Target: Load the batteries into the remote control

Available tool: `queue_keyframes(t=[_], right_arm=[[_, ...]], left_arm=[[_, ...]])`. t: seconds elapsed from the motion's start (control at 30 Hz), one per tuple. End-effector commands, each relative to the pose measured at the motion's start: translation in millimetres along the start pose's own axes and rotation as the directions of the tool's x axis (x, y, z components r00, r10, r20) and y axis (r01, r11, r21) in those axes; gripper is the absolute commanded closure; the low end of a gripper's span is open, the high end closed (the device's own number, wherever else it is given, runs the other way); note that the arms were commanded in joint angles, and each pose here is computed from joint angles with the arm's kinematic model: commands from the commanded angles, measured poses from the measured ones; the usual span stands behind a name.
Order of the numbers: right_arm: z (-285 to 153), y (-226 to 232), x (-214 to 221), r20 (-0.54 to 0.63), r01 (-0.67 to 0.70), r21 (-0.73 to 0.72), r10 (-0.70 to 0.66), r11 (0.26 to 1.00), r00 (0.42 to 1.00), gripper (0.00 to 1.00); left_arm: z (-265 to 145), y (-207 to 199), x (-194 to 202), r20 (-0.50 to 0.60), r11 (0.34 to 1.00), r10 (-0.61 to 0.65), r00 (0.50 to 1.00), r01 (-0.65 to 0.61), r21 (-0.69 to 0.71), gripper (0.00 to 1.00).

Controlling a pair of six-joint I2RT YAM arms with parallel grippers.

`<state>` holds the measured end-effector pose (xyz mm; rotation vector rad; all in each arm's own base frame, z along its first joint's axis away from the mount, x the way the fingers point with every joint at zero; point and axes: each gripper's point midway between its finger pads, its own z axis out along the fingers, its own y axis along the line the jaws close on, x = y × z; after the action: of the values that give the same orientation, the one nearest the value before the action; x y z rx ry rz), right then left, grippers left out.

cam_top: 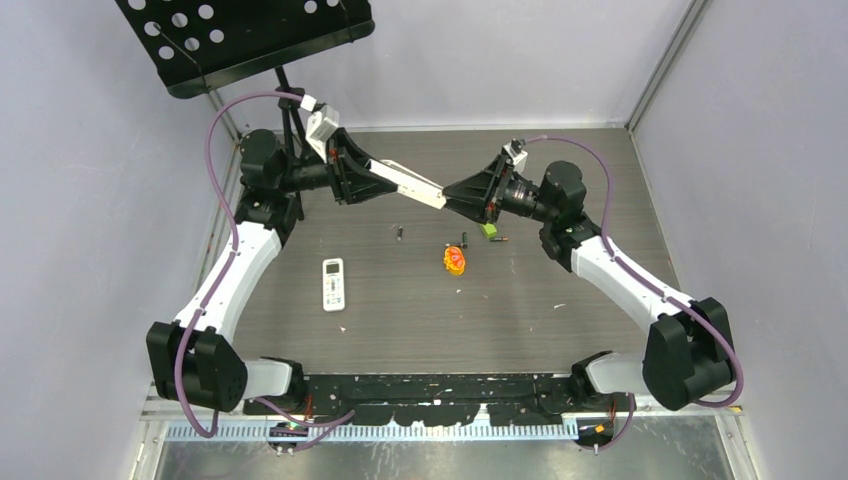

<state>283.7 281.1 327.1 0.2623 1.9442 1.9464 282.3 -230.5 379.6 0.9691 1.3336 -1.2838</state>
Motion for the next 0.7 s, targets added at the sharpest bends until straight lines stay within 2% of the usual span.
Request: queue_keyframes(t=[0.0, 0.23, 0.4, 0.47, 0.5, 0.53, 0.6, 0.67], right_arm=[[1.9, 16.3, 2.6, -0.022, 0.042, -0.045, -0.043, 0.998, 0.999, 0.53], [5.4, 5.6, -1.5, -0.014, 0.039, -0.022, -0.039, 0.999, 0.999, 0.65], [2.7, -26.5, -9.2, 0.032, 0.114, 0.129, -0.119, 0.985, 0.992, 0.65], [0.0, -28.8, -11.3, 0.046, 0.172, 0.141, -0.18, 0.975, 0.983, 0.59], [-1.0, -27.8, -12.3, 0.056, 0.196, 0.138, -0.205, 0.971, 0.977, 0.53], [-1.9, -25.0, -13.2, 0.067, 0.219, 0.131, -0.229, 0.967, 0.971, 0.42], [-3.9, -14.4, -10.8, 0.071, 0.276, 0.09, -0.283, 0.957, 0.957, 0.3], [-5.8, 2.4, -3.9, 0.063, 0.355, 0.022, -0.355, 0.935, 0.933, 0.22]], left_arm=[[0.0, -8.1, -16.0, 0.023, 0.997, 0.075, 0.997, -0.075, 0.01, 1.0], [0.5, -3.9, -12.0, 0.017, 0.998, 0.063, 0.998, -0.064, 0.001, 1.0], [-1.2, 8.9, 5.6, -0.008, 0.998, 0.016, 1.0, -0.016, -0.055, 1.0], [-2.3, 11.5, 13.6, -0.013, 0.998, 0.002, 1.0, -0.003, -0.07, 1.0], [-2.7, 12.3, 16.8, -0.015, 0.997, -0.005, 1.0, 0.004, -0.074, 1.0], [-2.8, 12.6, 19.3, -0.016, 0.997, -0.012, 1.0, 0.011, -0.075, 1.0], [-2.9, 10.7, 21.6, -0.02, 0.998, -0.019, 1.0, 0.018, -0.066, 1.0], [-2.7, 4.2, 22.6, -0.023, 0.999, -0.024, 0.999, 0.023, -0.038, 1.0]])
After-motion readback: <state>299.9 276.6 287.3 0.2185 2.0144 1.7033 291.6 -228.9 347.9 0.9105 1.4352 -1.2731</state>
